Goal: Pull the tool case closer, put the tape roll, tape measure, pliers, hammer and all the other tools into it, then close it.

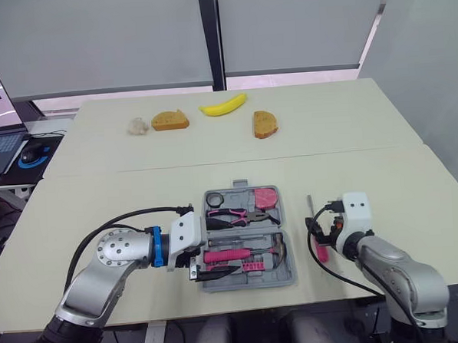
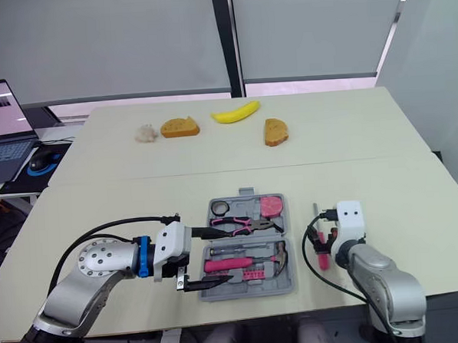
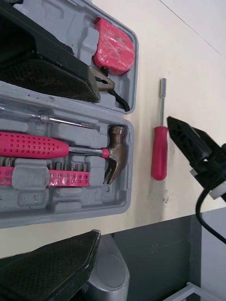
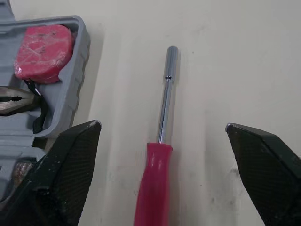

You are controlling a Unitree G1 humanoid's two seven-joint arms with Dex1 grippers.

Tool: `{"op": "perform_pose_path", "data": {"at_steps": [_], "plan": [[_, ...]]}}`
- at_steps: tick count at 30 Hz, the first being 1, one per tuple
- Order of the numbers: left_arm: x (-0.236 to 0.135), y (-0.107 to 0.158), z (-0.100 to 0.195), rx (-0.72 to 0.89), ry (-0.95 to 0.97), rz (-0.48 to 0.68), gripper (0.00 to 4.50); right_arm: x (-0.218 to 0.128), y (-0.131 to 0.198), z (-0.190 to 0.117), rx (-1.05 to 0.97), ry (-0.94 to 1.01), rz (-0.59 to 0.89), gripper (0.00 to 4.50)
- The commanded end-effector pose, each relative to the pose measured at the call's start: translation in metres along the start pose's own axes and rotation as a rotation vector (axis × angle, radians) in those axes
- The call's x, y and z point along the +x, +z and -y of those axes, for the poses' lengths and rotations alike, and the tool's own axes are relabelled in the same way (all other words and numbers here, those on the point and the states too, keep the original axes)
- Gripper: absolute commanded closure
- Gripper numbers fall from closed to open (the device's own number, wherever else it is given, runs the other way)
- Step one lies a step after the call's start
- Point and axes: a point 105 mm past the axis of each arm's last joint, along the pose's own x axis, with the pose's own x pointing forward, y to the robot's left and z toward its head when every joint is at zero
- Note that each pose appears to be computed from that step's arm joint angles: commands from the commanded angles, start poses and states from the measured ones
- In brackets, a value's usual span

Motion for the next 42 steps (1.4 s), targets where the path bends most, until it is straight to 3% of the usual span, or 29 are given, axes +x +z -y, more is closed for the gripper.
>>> {"op": "perform_pose_path", "data": {"at_steps": [1,6,13,19,25,31,42], "plan": [[-0.004,0.004,-0.001,0.028,0.010,0.006,0.00,-0.016,0.022,-0.011,-0.055,0.148,0.076,0.02],[-0.005,0.004,0.001,0.027,0.008,0.007,0.00,-0.038,0.033,-0.012,-0.455,0.351,0.072,0.02],[-0.003,0.006,0.003,0.023,-0.004,0.017,0.00,-0.048,0.021,0.013,-1.210,0.597,-0.142,0.02],[0.000,0.013,0.009,0.022,-0.041,0.049,0.00,-0.029,0.036,0.023,-1.695,0.770,-0.278,0.02],[0.004,0.012,0.009,0.037,-0.037,0.040,0.00,0.003,0.041,0.005,-2.085,0.948,-0.326,0.02],[0.011,0.011,0.015,0.051,-0.033,0.036,0.00,0.023,0.021,-0.004,-2.275,1.139,-0.409,0.02],[0.018,0.011,0.019,0.058,-0.014,0.024,0.00,0.056,0.012,-0.007,-2.374,1.199,-0.472,0.02]]}}
